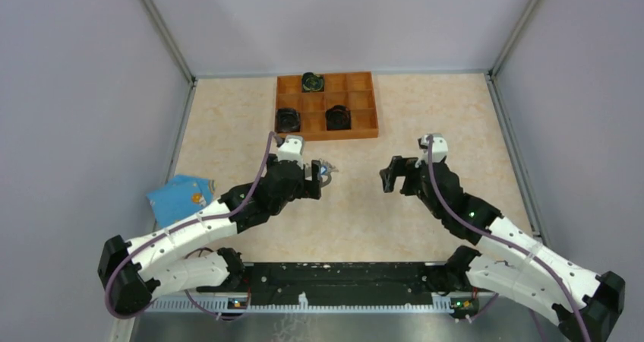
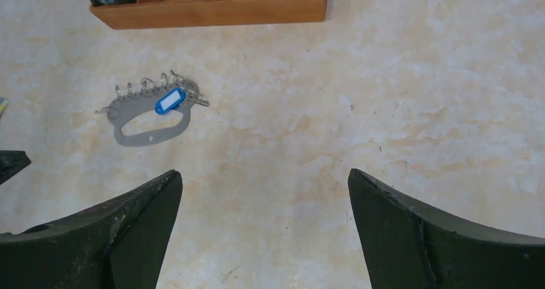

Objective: Remove the keys from the keyring

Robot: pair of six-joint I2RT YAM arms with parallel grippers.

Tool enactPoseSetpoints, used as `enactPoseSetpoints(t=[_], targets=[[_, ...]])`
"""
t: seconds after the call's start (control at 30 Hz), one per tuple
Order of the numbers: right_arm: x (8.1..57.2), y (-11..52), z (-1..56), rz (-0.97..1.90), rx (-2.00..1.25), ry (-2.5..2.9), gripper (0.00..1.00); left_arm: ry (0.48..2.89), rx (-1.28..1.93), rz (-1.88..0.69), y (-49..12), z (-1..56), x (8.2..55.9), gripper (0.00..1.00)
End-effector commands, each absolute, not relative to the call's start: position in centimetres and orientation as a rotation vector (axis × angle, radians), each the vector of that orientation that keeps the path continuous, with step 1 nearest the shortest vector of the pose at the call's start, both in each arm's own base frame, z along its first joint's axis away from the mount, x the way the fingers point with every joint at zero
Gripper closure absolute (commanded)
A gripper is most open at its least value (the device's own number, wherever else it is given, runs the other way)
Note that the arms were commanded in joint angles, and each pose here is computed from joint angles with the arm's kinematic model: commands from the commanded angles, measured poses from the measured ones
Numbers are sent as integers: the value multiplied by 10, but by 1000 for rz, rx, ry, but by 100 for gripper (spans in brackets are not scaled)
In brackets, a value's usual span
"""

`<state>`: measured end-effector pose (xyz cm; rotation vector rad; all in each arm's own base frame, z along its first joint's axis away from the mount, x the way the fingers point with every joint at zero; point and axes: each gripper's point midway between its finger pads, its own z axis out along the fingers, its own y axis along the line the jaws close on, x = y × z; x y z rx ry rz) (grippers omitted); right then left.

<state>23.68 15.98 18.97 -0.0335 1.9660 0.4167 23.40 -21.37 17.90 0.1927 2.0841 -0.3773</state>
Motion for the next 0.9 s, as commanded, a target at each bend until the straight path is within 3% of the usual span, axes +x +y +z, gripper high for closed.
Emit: enactPoseSetpoints(t=[0.0,0.33,0.67,0.87], targets=[[245,171,196,433,-29,1967,1,2076,66,-320,-203,182,242,1],[270,219,191,485,-199,1965,1,2106,33,-442,-201,173,238,1],[358,303,174,584,-366,1948,2,2201,-125,-592,-170,130,245,1],[389,348,142,631,-480,2000,10,2248,-190,-618,-168,110,241,2]])
